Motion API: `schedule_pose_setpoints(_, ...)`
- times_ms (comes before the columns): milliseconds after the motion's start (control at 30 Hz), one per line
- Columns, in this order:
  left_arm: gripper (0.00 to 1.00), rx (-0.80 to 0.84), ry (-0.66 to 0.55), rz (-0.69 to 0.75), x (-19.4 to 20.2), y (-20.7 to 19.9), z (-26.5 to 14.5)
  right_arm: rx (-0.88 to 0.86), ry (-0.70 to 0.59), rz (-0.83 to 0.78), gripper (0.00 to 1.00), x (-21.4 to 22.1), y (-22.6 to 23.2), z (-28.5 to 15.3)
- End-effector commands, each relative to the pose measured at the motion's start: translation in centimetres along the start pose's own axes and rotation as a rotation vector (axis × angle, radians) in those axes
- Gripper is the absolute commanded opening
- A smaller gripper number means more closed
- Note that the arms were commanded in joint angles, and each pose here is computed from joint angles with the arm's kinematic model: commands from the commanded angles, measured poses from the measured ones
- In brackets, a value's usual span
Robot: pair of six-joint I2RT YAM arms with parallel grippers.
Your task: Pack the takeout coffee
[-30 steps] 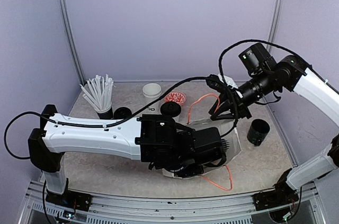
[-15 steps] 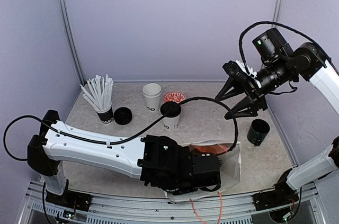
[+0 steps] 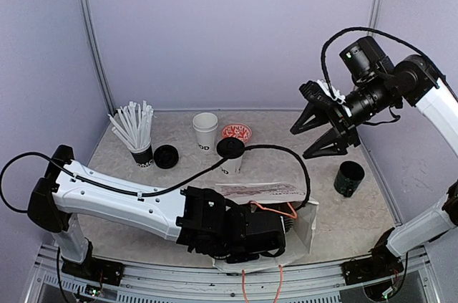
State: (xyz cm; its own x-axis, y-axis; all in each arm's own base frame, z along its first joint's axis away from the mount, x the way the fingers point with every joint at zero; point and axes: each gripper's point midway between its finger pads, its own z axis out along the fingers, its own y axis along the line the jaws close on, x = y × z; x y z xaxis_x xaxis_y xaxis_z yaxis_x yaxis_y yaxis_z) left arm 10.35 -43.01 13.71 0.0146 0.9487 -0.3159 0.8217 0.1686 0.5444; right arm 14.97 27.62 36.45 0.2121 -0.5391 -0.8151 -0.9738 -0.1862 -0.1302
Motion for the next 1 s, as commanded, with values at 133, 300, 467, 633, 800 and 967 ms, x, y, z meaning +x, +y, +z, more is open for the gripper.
schedule_pose_setpoints(133, 0.90, 0.026, -0.008, 0.022, -1.3, 2.9, 0.3, 0.149, 0.029, 0.112, 0.59, 3.6, -4.8, -1.3)
schedule_pose_setpoints(300, 0.90, 0.068, -0.019, 0.065, -1.2, 2.9, 0.2, 0.157, 0.001, 0.311, 0.55, 10.2, -9.8, -1.2)
schedule_pose_setpoints(467, 0.89, 0.079, -0.019, 0.102, -1.0, 3.0, 0.2, 0.131, 0.038, 0.471, 0.50, 17.2, -12.4, 2.4)
schedule_pose_setpoints(633, 0.87, 0.077, -0.013, 0.126, -1.0, 3.4, 0.8, 0.109, 0.077, 0.586, 0.50, 22.2, -13.6, 5.8)
schedule_pose_setpoints(800, 0.88, 0.078, -0.020, 0.140, -1.2, 3.9, 1.6, 0.030, 0.083, 0.669, 0.50, 25.1, -13.5, 8.9)
schedule_pose_setpoints(967, 0.89, 0.077, -0.014, 0.168, -1.4, 4.2, 2.9, -0.039, 0.119, 0.687, 0.50, 26.3, -12.2, 12.0)
